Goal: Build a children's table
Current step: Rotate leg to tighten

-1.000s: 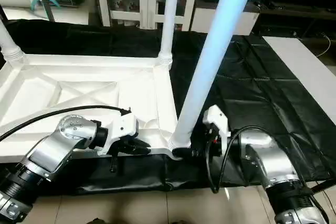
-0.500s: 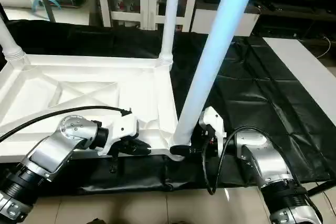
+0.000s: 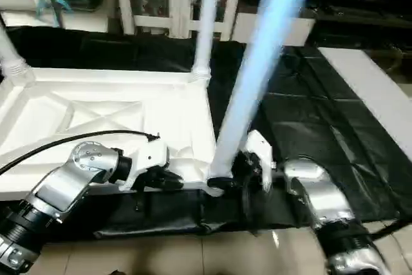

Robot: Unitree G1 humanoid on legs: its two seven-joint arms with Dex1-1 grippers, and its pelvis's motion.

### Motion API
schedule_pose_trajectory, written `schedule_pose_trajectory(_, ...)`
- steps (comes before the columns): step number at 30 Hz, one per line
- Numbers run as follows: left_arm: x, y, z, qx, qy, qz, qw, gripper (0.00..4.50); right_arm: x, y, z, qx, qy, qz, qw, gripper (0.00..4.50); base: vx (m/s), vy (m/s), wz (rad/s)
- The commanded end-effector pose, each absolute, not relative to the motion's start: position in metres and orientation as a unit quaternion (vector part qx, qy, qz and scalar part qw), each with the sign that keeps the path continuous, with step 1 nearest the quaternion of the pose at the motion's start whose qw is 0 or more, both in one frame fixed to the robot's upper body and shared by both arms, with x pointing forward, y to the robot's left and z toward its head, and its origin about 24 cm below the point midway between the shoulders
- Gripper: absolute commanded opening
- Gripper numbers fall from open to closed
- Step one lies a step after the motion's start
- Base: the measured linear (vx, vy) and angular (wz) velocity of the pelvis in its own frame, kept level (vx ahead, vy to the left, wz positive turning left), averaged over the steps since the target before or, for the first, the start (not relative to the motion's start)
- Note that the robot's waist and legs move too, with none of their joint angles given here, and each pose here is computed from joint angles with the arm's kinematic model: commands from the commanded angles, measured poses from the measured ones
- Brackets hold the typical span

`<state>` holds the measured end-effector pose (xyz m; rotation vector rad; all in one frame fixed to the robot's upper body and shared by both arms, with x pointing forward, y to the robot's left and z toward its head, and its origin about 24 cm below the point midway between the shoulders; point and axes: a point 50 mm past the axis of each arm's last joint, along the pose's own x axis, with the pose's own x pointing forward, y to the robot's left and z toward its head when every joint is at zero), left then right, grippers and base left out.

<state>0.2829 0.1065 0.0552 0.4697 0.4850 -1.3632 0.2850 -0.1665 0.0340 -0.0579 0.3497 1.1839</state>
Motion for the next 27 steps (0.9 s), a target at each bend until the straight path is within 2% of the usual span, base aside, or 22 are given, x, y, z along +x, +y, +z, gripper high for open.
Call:
schedule_pose_trajectory(1,0.284,0.091,0.047,0.202,0.235,-0.606,0.733,0.0,0.301,-0.165,0.028,-0.032,0.169,0.457,0.873,2.68,0.0,0.0,0.0)
schedule_pose_trajectory(4,0.29,0.086,0.049,0.191,0.232,-0.586,0.753,0.0,0.308,-0.157,0.026,-0.002,0.165,0.415,0.895,2.67,0.0,0.0,0.0)
schedule_pose_trajectory(6,0.3,0.077,0.053,0.175,0.227,-0.55,0.785,0.0,0.316,-0.144,0.023,0.022,0.166,0.361,0.917,2.67,0.0,0.0,0.0)
schedule_pose_trajectory(8,0.315,0.07,0.056,0.164,0.224,-0.486,0.829,0.0,0.324,-0.133,0.018,0.025,0.173,0.298,0.938,2.67,0.0,0.0,0.0)
schedule_pose_trajectory(10,0.322,0.067,0.058,0.159,0.223,-0.449,0.85,0.0,0.327,-0.127,0.015,0.024,0.177,0.265,0.948,2.67,0.0,0.0,0.0)
schedule_pose_trajectory(11,0.335,0.06,0.062,0.154,0.209,-0.388,0.884,0.0,0.332,-0.117,0.011,0.029,0.183,0.212,0.96,2.67,0.0,0.0,0.0)
schedule_pose_trajectory(13,0.348,0.051,0.071,0.155,0.169,-0.319,0.92,0.0,0.338,-0.104,0.007,0.058,0.19,0.136,0.971,2.67,0.0,0.0,0.0)
schedule_pose_trajectory(14,0.35,0.049,0.073,0.154,0.162,-0.311,0.924,0.0,0.338,-0.101,0.006,0.065,0.192,0.124,0.971,2.67,0.0,0.0,0.0)
schedule_pose_trajectory(16,0.353,0.042,0.078,0.144,0.141,-0.299,0.933,0.0,0.34,-0.092,0.006,0.062,0.192,0.114,0.973,2.67,0.0,0.0,0.0)
schedule_pose_trajectory(19,0.356,0.035,0.085,0.152,0.113,-0.301,0.935,0.0,0.345,-0.073,0.017,0.066,0.162,0.146,0.974,2.67,0.0,0.0,0.0)
schedule_pose_trajectory(26,0.357,0.037,0.08,0.16,0.116,-0.306,0.931,0.0,0.346,-0.068,0.024,0.075,0.126,0.188,0.971,2.66,0.0,0.0,0.0)
schedule_pose_trajectory(27,0.357,0.039,0.079,0.163,0.117,-0.31,0.929,0.0,0.346,-0.071,0.027,0.088,0.11,0.196,0.97,3.01,0.0,0.0,0.0)
